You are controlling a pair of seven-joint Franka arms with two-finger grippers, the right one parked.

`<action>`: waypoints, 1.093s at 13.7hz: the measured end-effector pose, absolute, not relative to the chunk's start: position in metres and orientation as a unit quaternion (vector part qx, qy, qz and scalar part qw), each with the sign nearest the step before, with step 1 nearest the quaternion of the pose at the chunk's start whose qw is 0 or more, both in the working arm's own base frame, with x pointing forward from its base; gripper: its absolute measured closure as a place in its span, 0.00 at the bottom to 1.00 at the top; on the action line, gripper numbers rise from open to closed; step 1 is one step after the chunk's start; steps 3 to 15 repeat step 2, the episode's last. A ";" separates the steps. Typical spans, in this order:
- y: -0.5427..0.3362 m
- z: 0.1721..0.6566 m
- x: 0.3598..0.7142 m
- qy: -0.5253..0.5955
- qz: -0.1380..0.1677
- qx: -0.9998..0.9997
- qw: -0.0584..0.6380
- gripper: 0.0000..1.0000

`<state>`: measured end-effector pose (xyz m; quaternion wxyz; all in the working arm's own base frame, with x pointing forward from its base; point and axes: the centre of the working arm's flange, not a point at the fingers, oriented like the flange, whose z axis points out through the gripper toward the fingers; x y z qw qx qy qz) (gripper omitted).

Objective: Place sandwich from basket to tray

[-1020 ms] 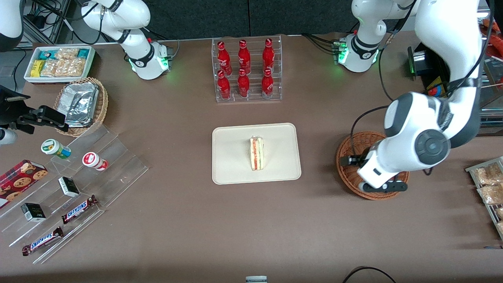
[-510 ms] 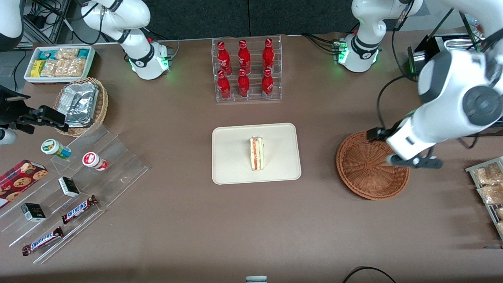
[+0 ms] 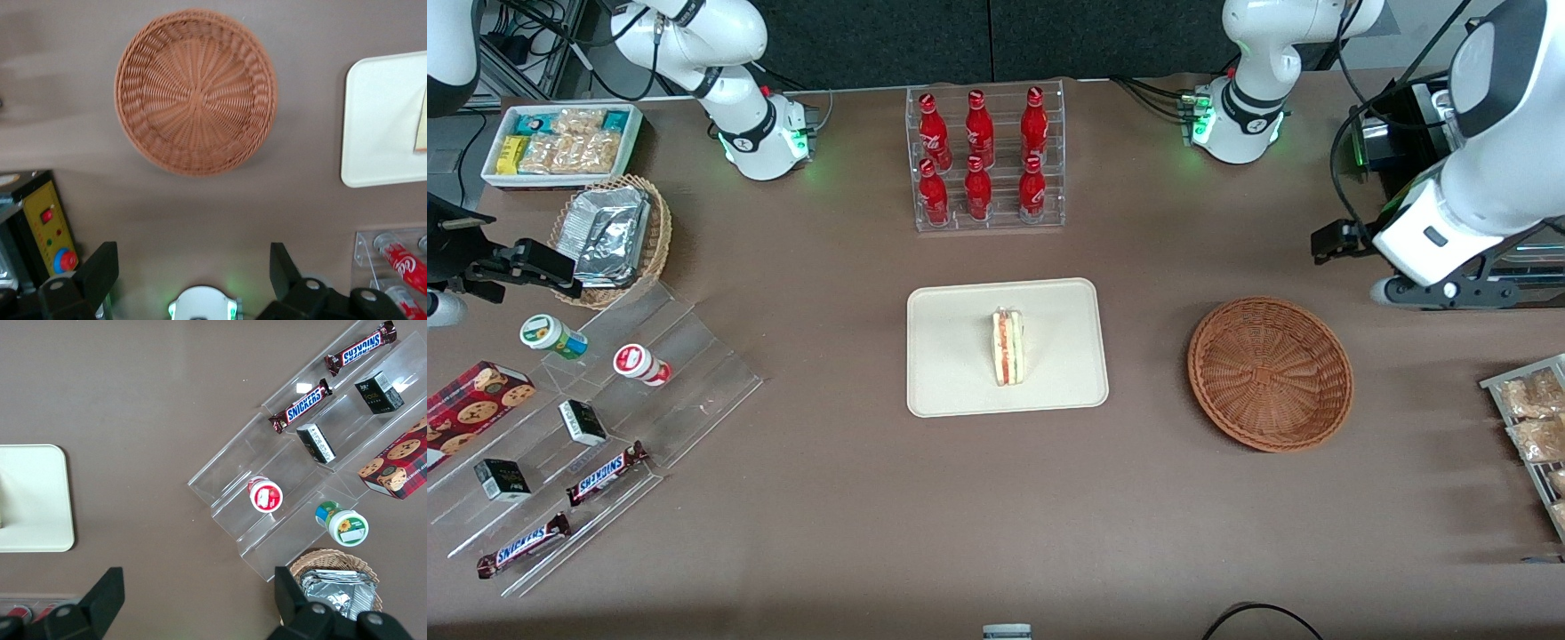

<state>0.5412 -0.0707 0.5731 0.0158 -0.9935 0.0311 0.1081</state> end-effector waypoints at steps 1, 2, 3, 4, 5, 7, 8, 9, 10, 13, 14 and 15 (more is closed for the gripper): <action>-0.067 0.578 0.536 0.028 0.114 -0.993 0.017 0.00; -0.063 0.583 0.531 0.024 0.116 -0.993 0.018 0.00; -0.063 0.583 0.531 0.024 0.116 -0.993 0.018 0.00; -0.063 0.583 0.531 0.024 0.116 -0.993 0.018 0.00; -0.063 0.583 0.531 0.024 0.116 -0.993 0.018 0.00; -0.063 0.583 0.531 0.024 0.116 -0.993 0.018 0.00; -0.063 0.583 0.531 0.024 0.116 -0.993 0.018 0.00; -0.063 0.583 0.531 0.024 0.116 -0.993 0.018 0.00; -0.063 0.583 0.531 0.024 0.116 -0.993 0.018 0.00; -0.063 0.583 0.531 0.024 0.116 -0.993 0.018 0.00; -0.063 0.583 0.531 0.024 0.116 -0.993 0.018 0.00; -0.063 0.583 0.531 0.024 0.116 -0.993 0.018 0.00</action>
